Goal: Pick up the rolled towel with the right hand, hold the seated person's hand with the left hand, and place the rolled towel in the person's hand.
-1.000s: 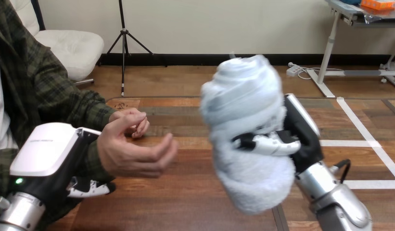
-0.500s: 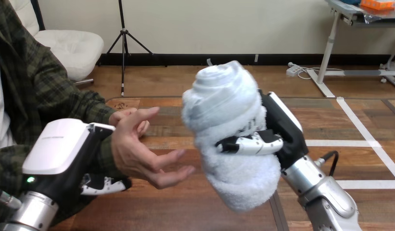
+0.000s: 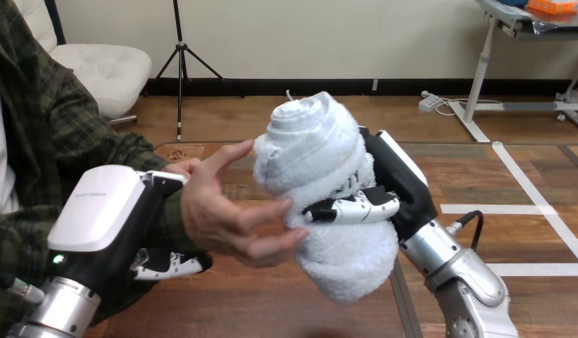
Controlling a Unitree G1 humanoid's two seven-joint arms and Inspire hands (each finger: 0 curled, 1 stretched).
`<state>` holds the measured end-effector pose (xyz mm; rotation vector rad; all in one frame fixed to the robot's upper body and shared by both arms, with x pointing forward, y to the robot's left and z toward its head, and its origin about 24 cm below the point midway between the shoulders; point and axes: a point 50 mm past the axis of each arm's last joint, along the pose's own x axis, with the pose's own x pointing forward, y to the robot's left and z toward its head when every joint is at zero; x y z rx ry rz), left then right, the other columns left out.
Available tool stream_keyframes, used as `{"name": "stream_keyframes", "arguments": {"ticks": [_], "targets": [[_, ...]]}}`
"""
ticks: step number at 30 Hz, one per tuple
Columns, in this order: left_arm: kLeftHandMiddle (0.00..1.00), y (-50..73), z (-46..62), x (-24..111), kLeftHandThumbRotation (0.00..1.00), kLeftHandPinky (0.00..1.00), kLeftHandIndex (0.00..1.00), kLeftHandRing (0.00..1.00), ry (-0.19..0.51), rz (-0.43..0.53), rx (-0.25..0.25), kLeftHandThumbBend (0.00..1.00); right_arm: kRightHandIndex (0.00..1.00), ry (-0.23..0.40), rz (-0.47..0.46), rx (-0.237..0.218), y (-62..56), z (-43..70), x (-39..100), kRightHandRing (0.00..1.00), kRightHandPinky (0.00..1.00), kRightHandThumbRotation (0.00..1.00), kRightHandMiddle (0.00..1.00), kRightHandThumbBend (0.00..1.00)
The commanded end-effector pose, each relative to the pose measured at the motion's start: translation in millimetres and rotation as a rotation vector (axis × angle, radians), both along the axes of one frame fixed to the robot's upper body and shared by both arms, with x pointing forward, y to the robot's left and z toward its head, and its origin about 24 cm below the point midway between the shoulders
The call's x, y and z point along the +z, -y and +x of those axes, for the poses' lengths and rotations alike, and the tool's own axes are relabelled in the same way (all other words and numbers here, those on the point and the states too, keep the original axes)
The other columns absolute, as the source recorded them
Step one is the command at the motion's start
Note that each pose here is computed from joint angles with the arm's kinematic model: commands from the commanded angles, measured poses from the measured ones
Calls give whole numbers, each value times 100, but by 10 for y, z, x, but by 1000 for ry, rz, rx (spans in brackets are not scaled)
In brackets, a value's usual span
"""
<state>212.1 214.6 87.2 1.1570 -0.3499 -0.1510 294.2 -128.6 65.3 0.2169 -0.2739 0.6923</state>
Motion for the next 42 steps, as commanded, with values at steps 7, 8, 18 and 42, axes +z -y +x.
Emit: {"name": "stream_keyframes", "arguments": {"ticks": [7, 8, 18, 42], "targets": [[33, 254, 10, 186, 0, 23, 36, 28, 102, -70, -103, 93, 33, 129, -14, 26, -141, 205, 241, 17, 10, 0, 24, 77], [33, 265, 7, 190, 0, 22, 36, 27, 100, -73, -106, 93, 33, 127, -15, 28, -145, 210, 237, 17, 10, 0, 24, 77], [33, 384, -21, 212, 0, 23, 35, 27, 86, -119, -137, 92, 33, 130, -30, 37, -188, 251, 216, 17, 11, 0, 25, 79], [34, 648, -23, 222, 0, 25, 35, 28, 117, -212, -200, 94, 33, 135, 15, 72, -293, 247, 183, 18, 12, 0, 25, 78]]}}
